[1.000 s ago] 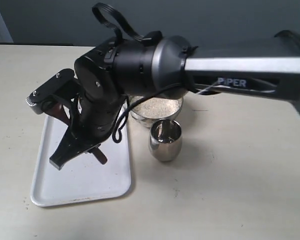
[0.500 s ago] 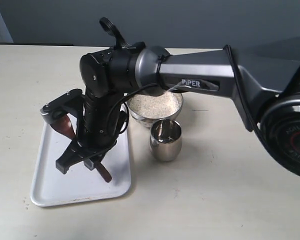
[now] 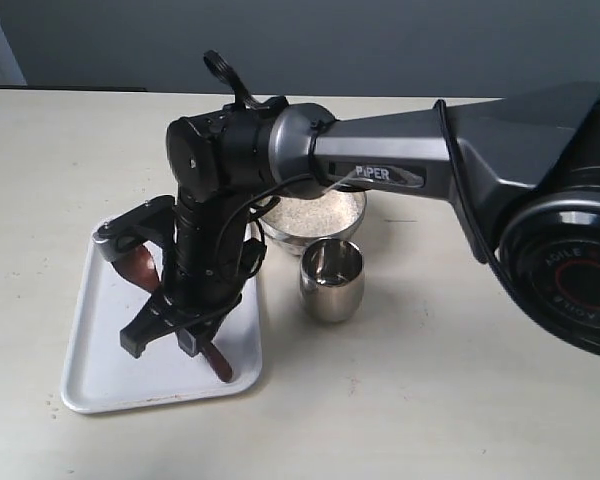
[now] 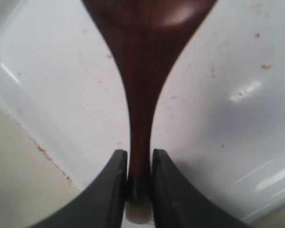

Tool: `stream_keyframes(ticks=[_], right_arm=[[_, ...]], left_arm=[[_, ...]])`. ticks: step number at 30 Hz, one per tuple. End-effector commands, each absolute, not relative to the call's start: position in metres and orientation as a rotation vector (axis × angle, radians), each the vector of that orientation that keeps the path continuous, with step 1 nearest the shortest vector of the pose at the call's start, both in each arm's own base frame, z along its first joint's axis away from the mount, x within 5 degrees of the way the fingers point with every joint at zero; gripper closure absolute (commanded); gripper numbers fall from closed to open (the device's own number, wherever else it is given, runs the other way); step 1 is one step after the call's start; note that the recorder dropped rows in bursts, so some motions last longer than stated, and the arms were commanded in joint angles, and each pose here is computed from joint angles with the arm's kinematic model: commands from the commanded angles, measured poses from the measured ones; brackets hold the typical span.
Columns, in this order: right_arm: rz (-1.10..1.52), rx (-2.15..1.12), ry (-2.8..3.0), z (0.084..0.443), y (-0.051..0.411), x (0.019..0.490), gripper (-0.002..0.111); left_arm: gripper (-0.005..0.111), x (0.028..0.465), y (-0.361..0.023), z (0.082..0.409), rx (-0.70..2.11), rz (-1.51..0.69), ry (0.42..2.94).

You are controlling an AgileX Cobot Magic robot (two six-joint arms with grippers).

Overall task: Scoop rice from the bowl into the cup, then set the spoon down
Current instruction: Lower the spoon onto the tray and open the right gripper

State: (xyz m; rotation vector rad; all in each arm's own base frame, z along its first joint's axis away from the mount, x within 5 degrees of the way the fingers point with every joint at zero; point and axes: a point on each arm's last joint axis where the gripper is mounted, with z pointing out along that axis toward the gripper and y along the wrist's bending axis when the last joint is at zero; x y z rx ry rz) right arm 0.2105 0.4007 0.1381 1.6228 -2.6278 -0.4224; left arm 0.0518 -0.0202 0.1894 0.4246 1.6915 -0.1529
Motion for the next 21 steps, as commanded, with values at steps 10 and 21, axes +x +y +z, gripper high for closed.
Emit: stream_keyframes(ticks=[10,21], right_arm=[[-0.458,1.581,-2.703,0.1329,0.4052,0.2167,0.109],[-0.418,1.626,-2.697,0.1323,0.4037,0.2186,0.109]], left_arm=[[0.106,0.0516,-0.0203,0.1917,0.413,-0.166,1.673],[0.106,0.0516,-0.0203,0.1917,0.413,-0.166,1.673]])
